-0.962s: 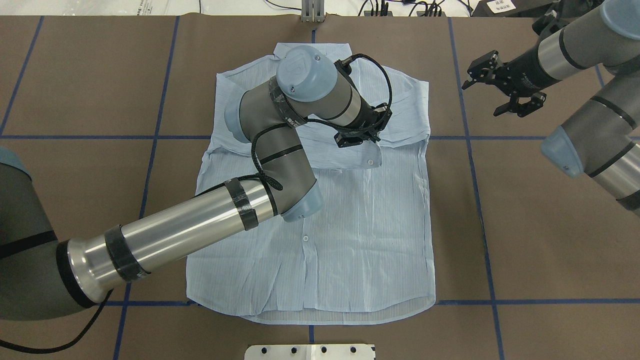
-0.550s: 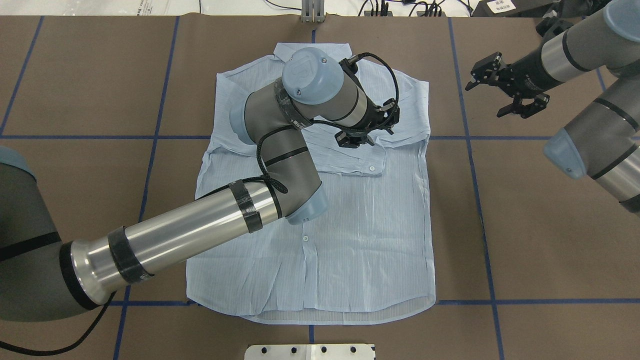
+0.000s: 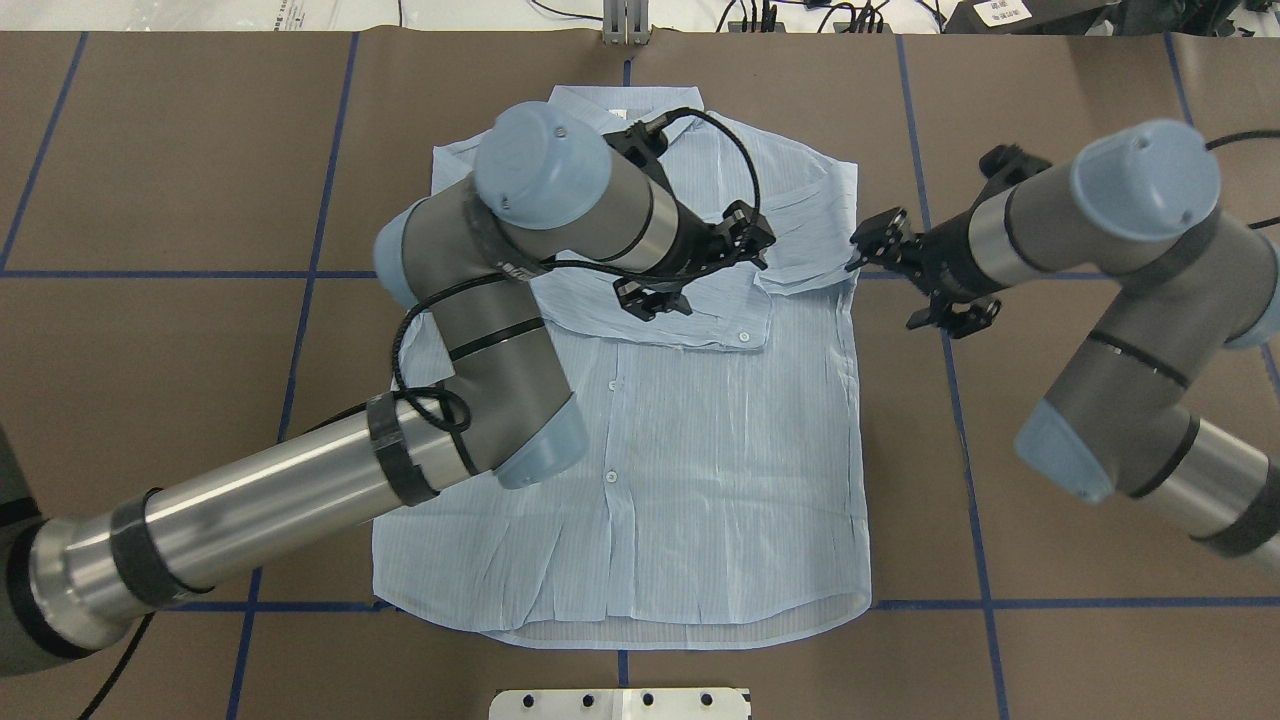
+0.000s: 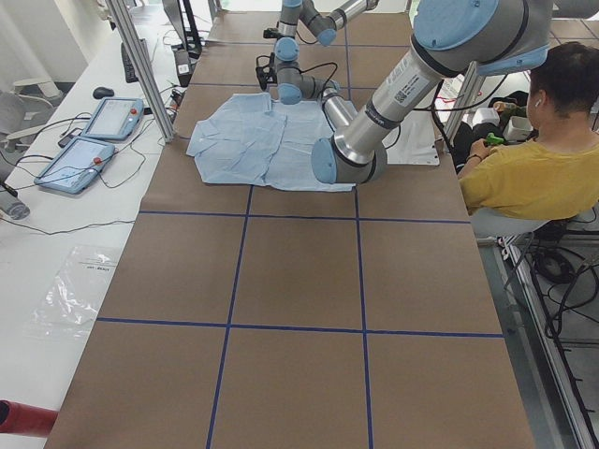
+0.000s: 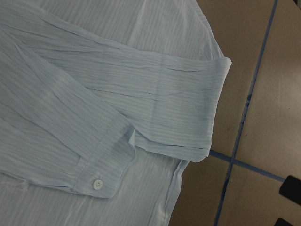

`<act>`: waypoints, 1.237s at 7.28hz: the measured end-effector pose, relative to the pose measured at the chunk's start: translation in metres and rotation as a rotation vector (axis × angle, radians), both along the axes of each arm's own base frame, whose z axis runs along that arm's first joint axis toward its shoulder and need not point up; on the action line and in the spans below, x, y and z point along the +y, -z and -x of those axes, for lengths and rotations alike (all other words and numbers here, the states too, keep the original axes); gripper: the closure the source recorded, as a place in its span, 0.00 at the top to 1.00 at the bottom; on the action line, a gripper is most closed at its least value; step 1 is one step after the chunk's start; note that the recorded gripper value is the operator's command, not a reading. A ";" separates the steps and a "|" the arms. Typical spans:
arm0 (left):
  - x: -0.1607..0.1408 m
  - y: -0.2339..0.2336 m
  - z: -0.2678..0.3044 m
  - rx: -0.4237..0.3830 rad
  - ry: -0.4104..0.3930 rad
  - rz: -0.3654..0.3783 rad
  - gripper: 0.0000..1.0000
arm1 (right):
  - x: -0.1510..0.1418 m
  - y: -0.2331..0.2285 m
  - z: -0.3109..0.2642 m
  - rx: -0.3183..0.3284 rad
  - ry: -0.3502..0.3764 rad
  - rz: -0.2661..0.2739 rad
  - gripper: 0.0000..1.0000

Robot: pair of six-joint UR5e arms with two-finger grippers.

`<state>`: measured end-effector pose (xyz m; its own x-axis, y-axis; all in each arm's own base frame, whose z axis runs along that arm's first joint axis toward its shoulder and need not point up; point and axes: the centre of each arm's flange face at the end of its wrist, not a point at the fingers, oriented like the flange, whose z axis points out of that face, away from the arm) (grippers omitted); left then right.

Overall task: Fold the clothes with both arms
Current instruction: 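Release the sleeve with the left gripper while the right gripper moves to the hem corner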

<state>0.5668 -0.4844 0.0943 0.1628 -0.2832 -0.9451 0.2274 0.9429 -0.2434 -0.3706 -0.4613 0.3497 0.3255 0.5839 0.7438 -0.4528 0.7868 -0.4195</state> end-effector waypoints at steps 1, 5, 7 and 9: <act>0.008 -0.021 0.025 -0.004 0.003 -0.037 0.92 | 0.054 0.019 0.032 0.059 0.000 0.031 0.92; -0.035 -0.077 0.087 -0.096 0.054 -0.175 0.92 | 0.221 0.011 0.099 0.237 0.002 0.086 0.88; -0.040 -0.081 0.093 -0.103 0.063 -0.183 0.92 | 0.254 -0.003 0.111 0.265 -0.010 0.090 0.84; -0.040 -0.082 0.094 -0.104 0.064 -0.184 0.92 | 0.264 -0.012 0.112 0.284 -0.005 0.090 0.66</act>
<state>0.4733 -0.5247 0.1762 0.2491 -0.1208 -0.9609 0.3034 0.9520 -0.0410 -0.4828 -0.1974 0.3621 0.5102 0.6455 0.5683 -0.5661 0.7495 -0.3432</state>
